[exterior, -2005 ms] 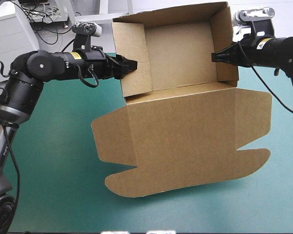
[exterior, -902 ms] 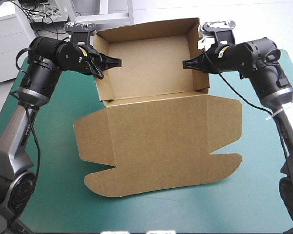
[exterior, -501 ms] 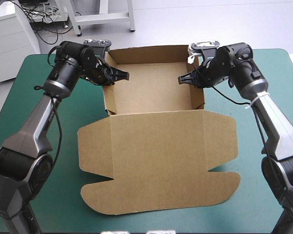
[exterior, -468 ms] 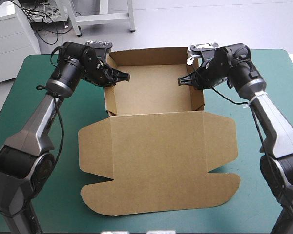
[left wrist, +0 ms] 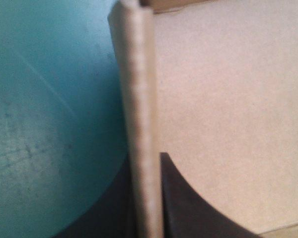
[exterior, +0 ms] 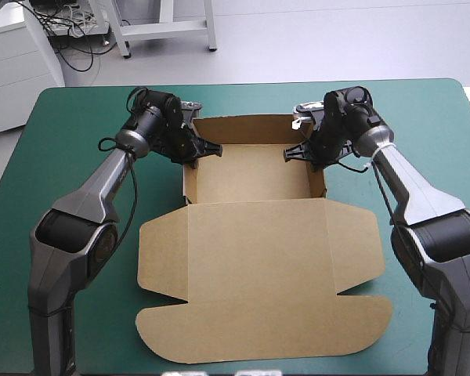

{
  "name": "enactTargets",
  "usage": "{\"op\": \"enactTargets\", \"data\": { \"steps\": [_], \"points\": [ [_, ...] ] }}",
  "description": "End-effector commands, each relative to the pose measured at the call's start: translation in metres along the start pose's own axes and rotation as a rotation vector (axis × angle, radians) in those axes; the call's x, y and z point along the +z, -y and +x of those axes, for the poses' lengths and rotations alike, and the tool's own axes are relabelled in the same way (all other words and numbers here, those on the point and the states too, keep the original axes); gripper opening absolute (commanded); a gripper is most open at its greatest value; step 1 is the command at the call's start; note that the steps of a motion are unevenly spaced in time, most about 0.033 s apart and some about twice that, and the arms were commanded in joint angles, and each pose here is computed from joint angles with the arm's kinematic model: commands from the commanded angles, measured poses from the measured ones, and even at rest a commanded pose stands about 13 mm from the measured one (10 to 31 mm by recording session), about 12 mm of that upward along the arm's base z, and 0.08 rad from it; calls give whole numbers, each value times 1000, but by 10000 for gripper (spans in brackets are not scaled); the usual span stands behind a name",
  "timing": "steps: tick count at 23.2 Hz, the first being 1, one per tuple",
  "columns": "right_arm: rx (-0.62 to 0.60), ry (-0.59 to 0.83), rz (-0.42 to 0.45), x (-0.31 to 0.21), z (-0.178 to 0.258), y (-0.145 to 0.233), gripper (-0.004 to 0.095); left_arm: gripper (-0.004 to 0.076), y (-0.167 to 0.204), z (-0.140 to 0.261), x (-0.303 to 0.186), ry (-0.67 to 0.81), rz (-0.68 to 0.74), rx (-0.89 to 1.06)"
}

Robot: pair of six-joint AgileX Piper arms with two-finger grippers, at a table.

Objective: Fold the box

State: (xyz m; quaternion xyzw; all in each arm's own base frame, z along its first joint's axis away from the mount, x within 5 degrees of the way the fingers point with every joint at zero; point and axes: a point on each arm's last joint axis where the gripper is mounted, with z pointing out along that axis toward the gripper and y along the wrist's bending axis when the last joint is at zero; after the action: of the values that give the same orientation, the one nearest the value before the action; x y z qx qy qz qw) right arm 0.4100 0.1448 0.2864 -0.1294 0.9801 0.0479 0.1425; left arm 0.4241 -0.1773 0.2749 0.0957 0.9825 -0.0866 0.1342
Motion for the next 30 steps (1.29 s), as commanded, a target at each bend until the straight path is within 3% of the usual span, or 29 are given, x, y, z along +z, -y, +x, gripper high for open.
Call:
{"op": "enactTargets", "data": {
  "steps": [1, 9, 12, 14, 15, 16, 20, 24, 30],
  "points": [
    [-40, 88, -69, -26, -4, -10, -18, -30, 21, -4, -29, 105, 135, 34],
    [-50, 54, -60, -16, -4, -8, -12, -24, 21, -3, -19, 58, 138, 54],
    [-50, 34, -60, -16, -2, -8, 52, 34, 21, -3, -26, 51, 136, 59],
    [-51, 36, -58, -18, -2, -8, 254, 172, 22, -4, -36, 54, 135, 72],
    [-62, 47, -53, -22, -2, -8, 454, 313, 23, -7, -45, 83, 138, 77],
    [-69, 56, -46, -24, -3, -7, 544, 385, 23, -8, -48, 96, 135, 79],
    [-53, 112, -21, -42, -7, -5, 922, 590, 23, -12, -64, 149, 125, 52],
    [-48, 173, -24, -69, -4, -5, 928, 595, 20, -8, -88, 205, 83, 67],
    [-28, 298, -32, -127, 12, -6, 925, 595, 14, 11, -163, 372, 15, 97]
  ]
}}
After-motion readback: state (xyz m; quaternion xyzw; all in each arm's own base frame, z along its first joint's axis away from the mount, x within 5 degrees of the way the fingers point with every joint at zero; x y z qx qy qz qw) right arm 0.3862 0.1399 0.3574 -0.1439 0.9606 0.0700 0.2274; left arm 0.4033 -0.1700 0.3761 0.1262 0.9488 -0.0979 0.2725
